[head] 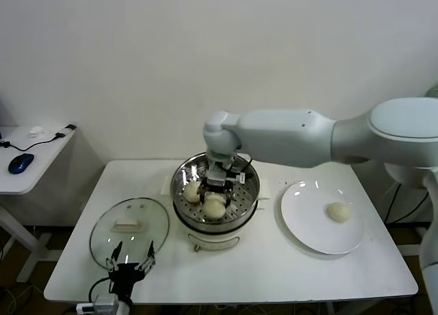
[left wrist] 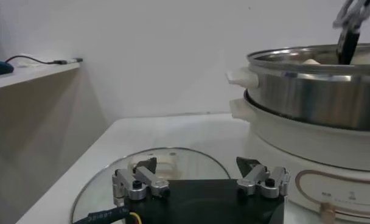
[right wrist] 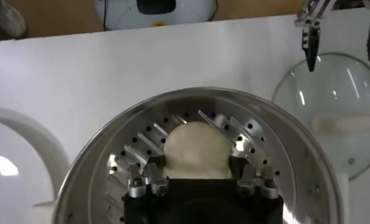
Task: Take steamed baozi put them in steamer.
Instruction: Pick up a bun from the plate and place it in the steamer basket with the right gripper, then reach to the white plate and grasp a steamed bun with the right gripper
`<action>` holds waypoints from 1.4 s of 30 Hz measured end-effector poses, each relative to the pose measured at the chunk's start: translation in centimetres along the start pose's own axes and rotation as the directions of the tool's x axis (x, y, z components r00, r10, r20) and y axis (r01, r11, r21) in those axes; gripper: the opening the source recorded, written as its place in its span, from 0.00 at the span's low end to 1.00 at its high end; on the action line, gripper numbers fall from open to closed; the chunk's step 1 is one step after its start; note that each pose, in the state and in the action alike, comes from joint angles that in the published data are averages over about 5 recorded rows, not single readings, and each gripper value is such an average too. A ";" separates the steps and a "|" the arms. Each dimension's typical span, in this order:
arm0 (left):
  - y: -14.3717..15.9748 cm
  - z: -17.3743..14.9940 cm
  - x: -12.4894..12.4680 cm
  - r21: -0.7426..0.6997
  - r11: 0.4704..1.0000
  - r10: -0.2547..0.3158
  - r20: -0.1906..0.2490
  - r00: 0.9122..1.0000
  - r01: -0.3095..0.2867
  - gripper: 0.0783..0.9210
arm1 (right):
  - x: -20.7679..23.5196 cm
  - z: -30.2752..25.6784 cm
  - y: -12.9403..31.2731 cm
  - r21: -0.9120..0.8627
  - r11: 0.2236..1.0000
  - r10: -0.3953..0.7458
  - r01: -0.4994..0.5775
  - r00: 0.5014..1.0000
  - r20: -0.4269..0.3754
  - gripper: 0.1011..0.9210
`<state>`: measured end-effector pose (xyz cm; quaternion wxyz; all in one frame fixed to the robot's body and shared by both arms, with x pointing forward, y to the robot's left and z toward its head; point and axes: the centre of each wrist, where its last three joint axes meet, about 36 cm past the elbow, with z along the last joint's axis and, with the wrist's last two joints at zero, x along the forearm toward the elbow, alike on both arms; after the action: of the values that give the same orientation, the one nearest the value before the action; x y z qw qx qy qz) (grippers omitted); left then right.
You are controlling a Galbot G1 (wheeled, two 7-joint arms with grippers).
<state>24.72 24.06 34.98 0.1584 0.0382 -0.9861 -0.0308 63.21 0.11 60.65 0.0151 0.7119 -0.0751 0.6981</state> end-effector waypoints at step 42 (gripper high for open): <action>-0.1 -0.4 0.4 -0.010 1.000 0.010 0.013 1.000 -0.010 0.88 | 7.9 8.5 38.8 -0.883 0.456 0.008 -0.113 0.992 -0.123 0.88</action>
<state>24.47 23.95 35.48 0.1525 0.0322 -0.9872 -0.0352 66.75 -40.02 65.03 0.3624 0.5606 -0.4518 0.5918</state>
